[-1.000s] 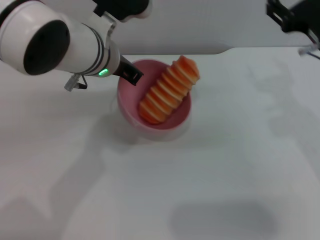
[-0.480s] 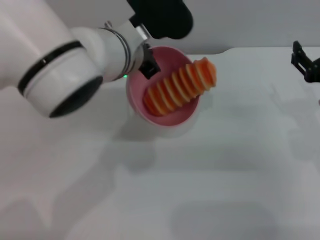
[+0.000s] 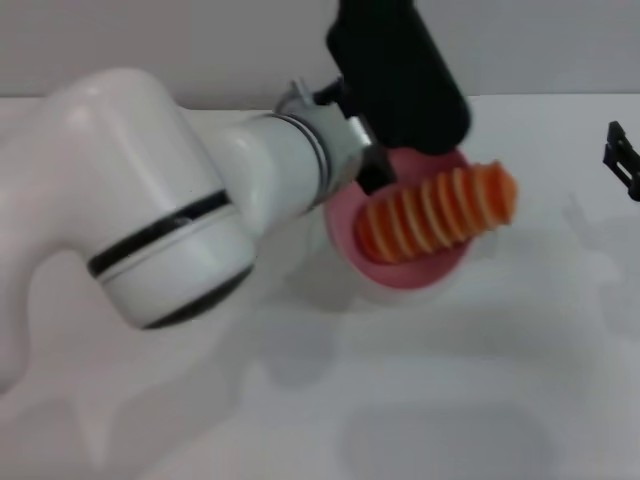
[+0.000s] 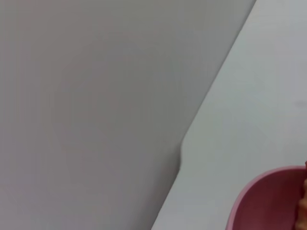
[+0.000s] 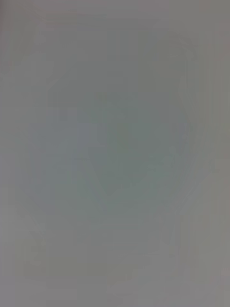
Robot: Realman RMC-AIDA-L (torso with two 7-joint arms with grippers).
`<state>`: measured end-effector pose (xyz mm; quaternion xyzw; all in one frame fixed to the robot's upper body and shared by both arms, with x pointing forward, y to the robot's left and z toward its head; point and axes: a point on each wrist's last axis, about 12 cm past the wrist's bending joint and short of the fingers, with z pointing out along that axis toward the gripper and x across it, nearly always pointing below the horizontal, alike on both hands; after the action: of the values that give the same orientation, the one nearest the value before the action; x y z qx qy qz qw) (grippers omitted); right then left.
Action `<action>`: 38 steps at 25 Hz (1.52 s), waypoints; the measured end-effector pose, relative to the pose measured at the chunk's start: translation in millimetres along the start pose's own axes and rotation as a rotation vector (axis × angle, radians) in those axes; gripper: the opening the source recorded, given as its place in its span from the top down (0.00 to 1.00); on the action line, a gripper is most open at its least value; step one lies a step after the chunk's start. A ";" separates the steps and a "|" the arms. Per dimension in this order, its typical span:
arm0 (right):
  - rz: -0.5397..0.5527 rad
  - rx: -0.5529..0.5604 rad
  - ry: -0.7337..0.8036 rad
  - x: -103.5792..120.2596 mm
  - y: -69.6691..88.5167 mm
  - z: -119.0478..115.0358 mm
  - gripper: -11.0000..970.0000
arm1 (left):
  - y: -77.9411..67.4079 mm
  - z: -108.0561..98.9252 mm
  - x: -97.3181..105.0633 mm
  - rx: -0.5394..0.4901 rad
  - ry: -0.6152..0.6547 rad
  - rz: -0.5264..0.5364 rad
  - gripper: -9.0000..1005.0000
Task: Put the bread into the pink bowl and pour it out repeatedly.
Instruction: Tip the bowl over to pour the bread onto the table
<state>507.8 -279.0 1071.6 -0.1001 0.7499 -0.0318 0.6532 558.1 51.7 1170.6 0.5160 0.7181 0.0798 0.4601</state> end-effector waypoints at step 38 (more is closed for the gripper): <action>0.109 0.062 0.035 10.5 -16.7 -12.4 0.17 | -39.7 11.0 -6.2 -0.136 -0.372 0.481 0.95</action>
<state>496.1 -298.3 1066.2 -0.0385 0.7640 -0.0210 0.6437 540.0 24.7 1144.6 0.6450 0.4721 0.1385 0.5848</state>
